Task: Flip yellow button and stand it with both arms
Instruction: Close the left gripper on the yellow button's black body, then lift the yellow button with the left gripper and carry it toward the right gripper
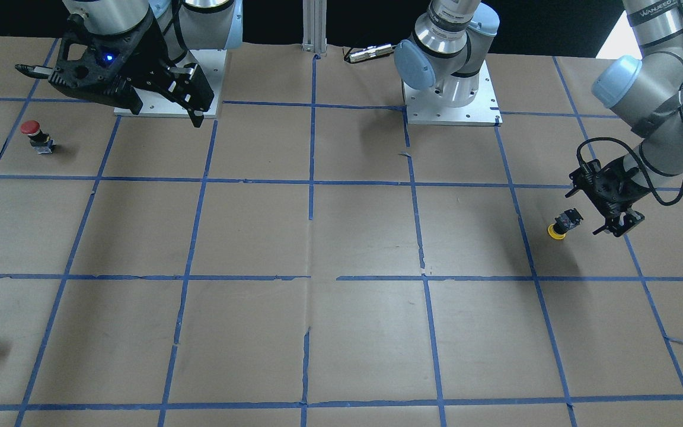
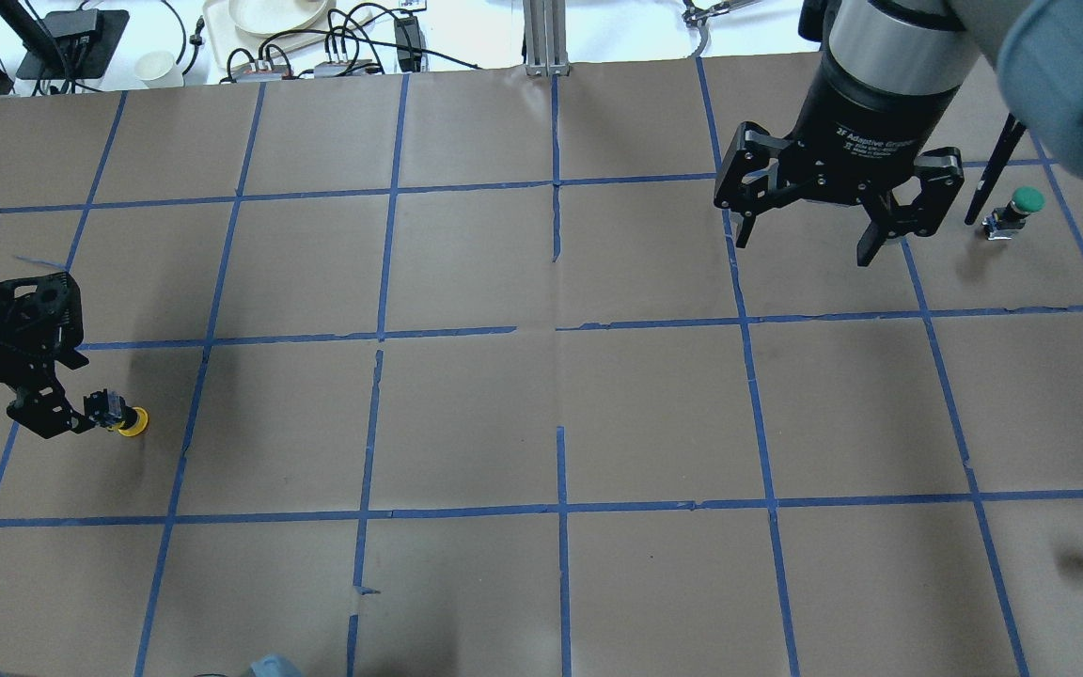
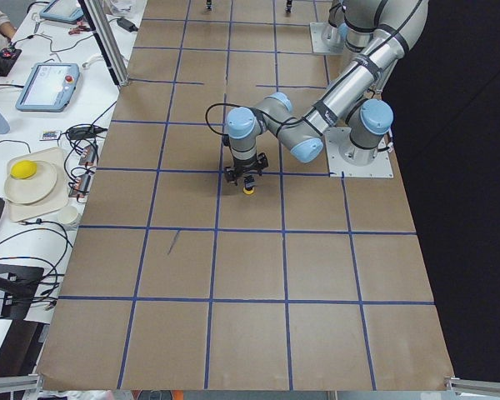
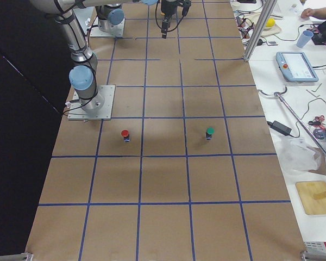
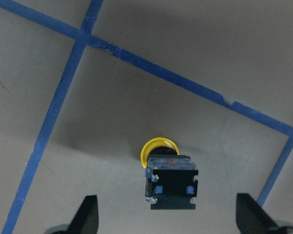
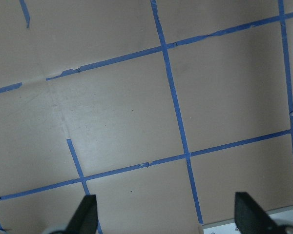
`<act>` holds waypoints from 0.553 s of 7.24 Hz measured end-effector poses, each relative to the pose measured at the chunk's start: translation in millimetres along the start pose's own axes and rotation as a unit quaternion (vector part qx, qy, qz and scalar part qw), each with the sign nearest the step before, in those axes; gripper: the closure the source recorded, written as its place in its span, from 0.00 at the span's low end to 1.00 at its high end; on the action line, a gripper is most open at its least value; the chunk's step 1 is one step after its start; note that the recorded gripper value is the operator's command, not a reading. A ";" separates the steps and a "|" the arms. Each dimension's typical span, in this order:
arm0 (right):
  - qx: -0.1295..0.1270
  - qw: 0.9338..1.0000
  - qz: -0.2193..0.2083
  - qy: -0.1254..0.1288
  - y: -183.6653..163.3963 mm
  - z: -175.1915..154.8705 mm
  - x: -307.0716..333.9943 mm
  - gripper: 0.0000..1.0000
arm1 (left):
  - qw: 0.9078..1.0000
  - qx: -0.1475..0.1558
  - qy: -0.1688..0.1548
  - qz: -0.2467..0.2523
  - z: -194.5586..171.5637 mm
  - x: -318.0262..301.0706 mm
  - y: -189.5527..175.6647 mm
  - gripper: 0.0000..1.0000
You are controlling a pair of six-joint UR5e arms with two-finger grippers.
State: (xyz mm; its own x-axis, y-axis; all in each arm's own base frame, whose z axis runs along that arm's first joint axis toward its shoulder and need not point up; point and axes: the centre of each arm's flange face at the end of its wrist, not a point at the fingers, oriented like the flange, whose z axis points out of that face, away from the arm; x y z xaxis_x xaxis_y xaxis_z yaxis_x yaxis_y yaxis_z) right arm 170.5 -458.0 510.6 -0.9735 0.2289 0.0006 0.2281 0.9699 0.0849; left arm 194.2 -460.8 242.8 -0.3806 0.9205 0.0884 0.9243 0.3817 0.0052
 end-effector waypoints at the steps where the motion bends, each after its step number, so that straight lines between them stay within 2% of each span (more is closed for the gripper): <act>1: -0.005 1.000 0.000 0.003 0.9 3.4 0.7 0.00 | 1.000 0.001 0.004 0.014 4.1 1.8 -0.6 0.02; 2: -0.010 1.000 0.001 0.006 2.2 9.3 1.6 0.00 | 1.000 0.001 0.003 0.022 9.2 3.9 -1.4 0.05; 3: -0.015 1.000 0.004 0.007 2.6 15.4 1.8 0.00 | 1.000 -0.002 -0.005 0.025 14.2 5.1 -2.1 0.13; 4: -0.016 1.000 0.007 0.007 3.2 17.5 2.2 0.00 | 1.000 -0.004 -0.012 0.027 17.8 6.1 -2.7 0.28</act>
State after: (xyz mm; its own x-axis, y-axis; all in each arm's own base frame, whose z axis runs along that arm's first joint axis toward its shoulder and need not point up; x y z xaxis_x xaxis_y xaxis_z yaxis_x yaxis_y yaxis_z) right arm 169.4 -452.9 493.4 -0.9705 0.2406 0.0163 0.2408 0.9635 0.1169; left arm 188.8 -454.7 225.6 -0.3303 0.9416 0.0646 0.9438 0.3305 0.0085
